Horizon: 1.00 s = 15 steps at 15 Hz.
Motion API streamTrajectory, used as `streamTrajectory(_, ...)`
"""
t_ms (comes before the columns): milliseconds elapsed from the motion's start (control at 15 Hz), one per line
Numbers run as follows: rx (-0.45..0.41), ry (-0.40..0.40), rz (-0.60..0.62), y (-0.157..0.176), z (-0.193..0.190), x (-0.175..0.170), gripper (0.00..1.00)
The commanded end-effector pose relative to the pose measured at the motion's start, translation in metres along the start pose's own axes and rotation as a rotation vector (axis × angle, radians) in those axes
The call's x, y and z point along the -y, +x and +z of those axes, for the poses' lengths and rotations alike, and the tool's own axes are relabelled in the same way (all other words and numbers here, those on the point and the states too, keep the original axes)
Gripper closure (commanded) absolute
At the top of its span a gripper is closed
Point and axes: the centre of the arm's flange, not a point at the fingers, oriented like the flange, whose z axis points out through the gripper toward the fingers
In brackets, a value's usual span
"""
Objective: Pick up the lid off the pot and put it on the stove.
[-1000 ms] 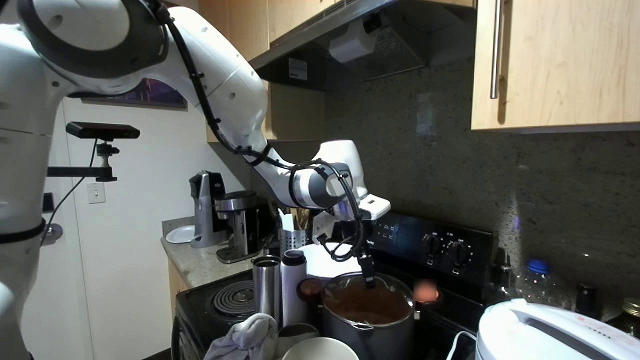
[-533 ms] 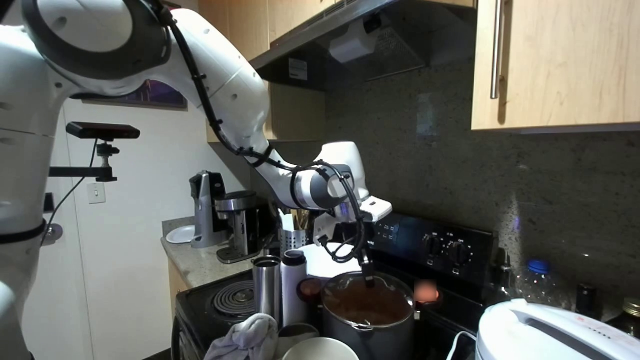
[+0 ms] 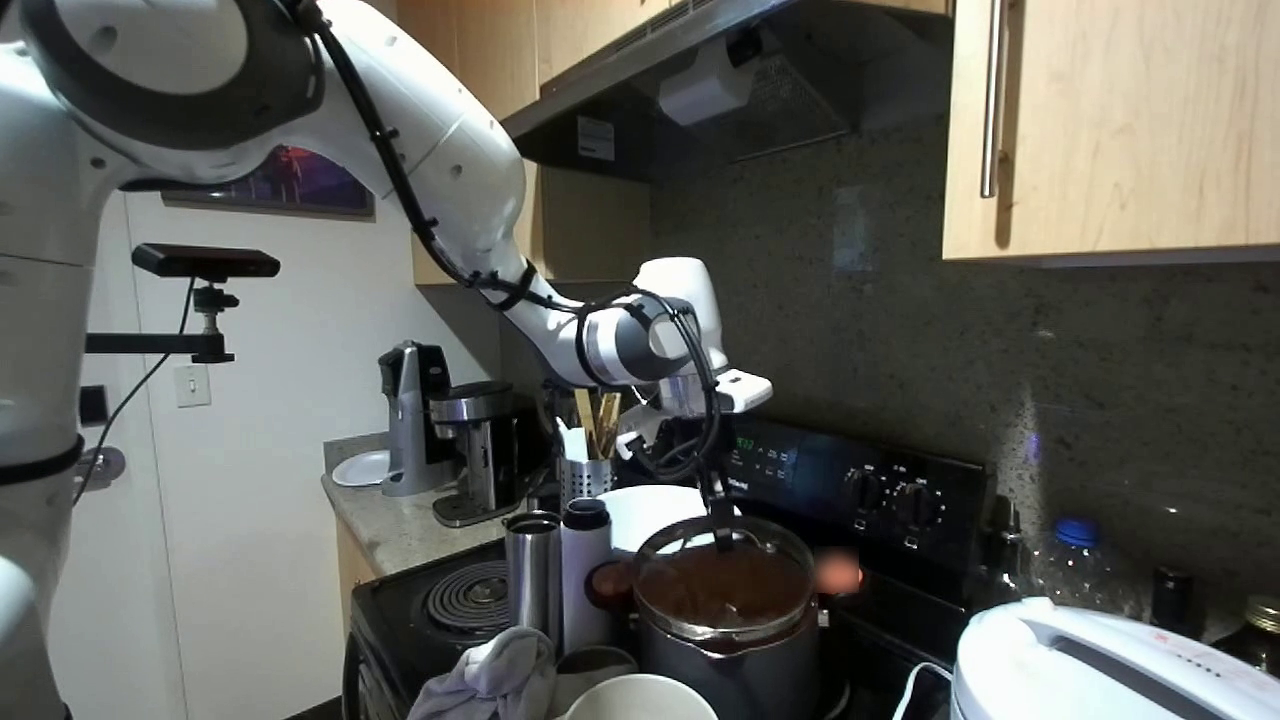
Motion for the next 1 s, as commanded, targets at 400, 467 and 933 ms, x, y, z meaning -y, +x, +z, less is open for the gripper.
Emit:
streamTrajectory(400, -0.019, -0.057, -0.060, 0.000, -0.131, 0.012, 0.94)
streamTrajectory(467, -0.010, -0.042, -0.075, -0.003, -0.141, 0.016, 0.94)
streamTrajectory(933, 0.003, 0.092, -0.431, -0.081, -0.218, 0.078, 0.95)
